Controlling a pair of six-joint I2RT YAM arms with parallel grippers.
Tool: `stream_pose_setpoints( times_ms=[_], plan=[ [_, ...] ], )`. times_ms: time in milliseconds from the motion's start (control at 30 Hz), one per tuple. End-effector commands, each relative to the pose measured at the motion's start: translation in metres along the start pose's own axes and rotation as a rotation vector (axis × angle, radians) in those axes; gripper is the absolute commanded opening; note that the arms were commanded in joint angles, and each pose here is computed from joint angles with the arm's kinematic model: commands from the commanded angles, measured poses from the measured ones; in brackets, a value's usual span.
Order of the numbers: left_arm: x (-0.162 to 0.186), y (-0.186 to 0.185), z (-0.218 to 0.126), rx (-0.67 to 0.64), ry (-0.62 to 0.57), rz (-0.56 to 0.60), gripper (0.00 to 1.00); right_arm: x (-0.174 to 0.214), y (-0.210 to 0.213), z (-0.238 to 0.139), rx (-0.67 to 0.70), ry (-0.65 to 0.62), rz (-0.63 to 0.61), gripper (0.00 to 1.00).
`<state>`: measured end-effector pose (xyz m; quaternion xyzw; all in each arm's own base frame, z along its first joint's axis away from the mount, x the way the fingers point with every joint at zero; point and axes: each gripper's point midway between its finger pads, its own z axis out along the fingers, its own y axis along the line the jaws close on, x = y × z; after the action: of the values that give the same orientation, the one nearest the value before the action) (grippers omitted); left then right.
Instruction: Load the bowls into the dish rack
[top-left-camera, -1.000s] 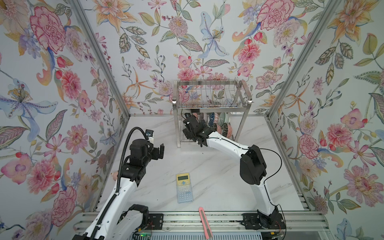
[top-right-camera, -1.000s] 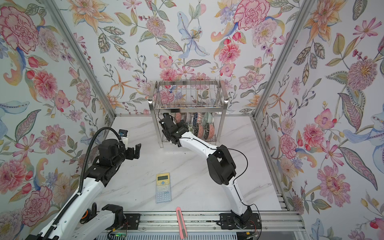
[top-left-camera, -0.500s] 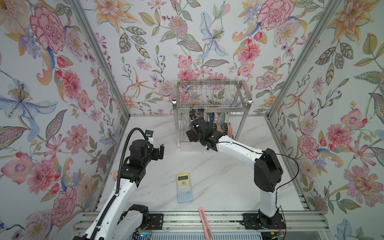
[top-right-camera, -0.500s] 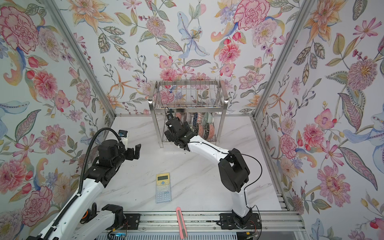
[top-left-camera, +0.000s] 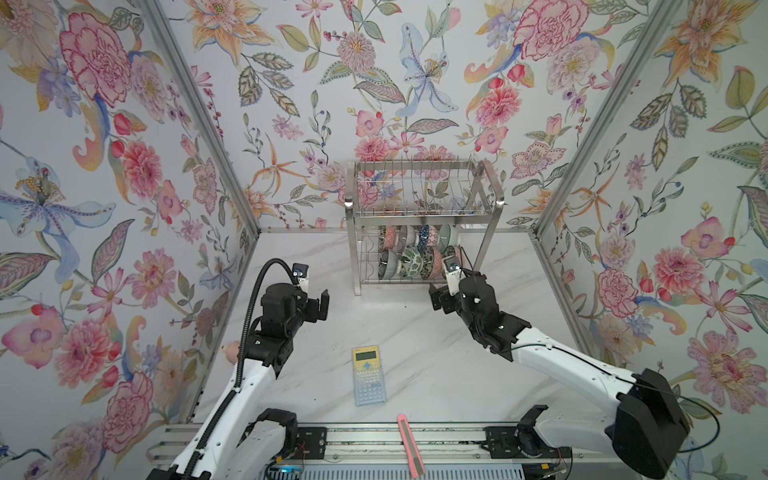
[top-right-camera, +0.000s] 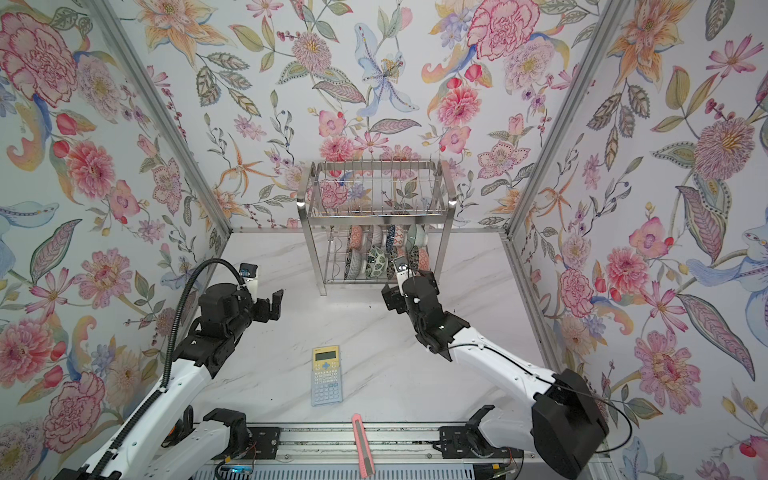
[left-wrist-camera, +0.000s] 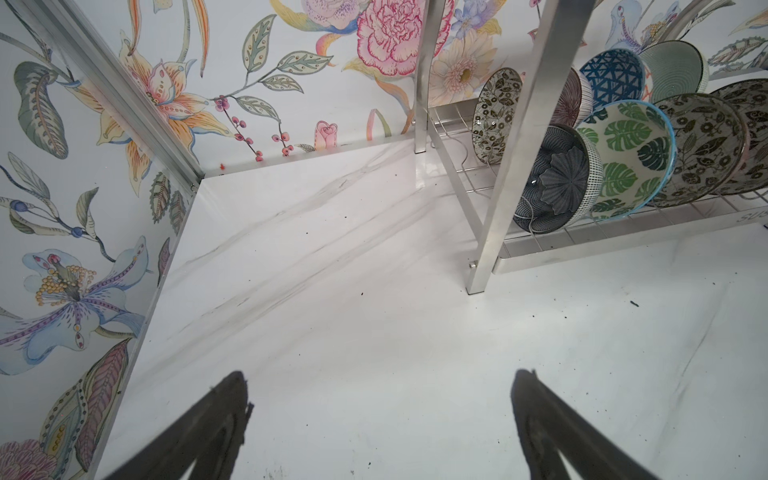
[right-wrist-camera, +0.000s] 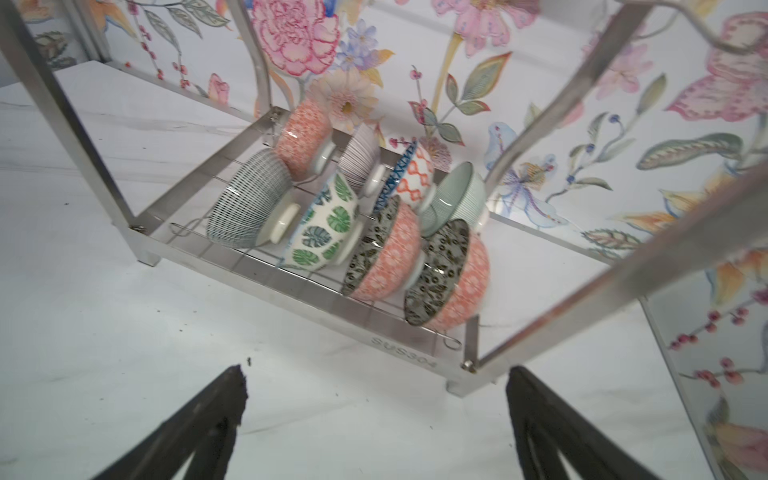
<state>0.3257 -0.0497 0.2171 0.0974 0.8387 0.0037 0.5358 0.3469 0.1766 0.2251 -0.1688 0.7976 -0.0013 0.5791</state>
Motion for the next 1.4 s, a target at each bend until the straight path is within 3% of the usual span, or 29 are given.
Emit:
stream_pose_setpoints(
  times_ms=[0,167,400,567,667,833,1100,1200,1267,1367],
  plan=[
    [-0.007,0.003,-0.003,-0.01,-0.078,0.047,0.99,0.003,-0.045,-0.016,0.086,-0.081,0.077,0.99],
    [-0.009,0.022,-0.02,-0.135,-0.259,0.037,0.99,0.052,-0.089,-0.024,0.236,-0.096,0.087,0.99],
    [0.01,0.046,-0.007,-0.285,-0.178,-0.014,0.99,0.106,-0.131,-0.012,0.405,-0.022,0.153,0.99],
    [0.04,0.056,0.01,-0.377,-0.186,-0.049,0.99,0.128,-0.142,-0.001,0.408,-0.031,0.223,0.99],
    [0.054,0.063,0.014,-0.436,-0.257,-0.06,0.99,0.134,-0.148,0.007,0.413,-0.017,0.233,0.99],
    [0.067,0.061,0.039,-0.445,-0.221,0.004,0.99,0.131,-0.156,0.014,0.428,-0.035,0.212,0.99],
    [0.049,0.056,0.074,-0.398,-0.225,0.064,0.99,0.138,-0.17,0.029,0.457,-0.073,0.214,0.99],
    [0.045,0.055,0.077,-0.378,-0.259,0.073,0.99,0.143,-0.173,0.036,0.407,-0.046,0.243,0.99],
    [0.049,0.063,0.067,-0.422,-0.316,0.042,0.99,0.145,-0.172,0.037,0.394,-0.023,0.25,0.99],
    [0.062,0.073,0.068,-0.385,-0.346,-0.014,0.99,0.145,-0.172,0.038,0.395,-0.027,0.25,0.99]
  ],
)
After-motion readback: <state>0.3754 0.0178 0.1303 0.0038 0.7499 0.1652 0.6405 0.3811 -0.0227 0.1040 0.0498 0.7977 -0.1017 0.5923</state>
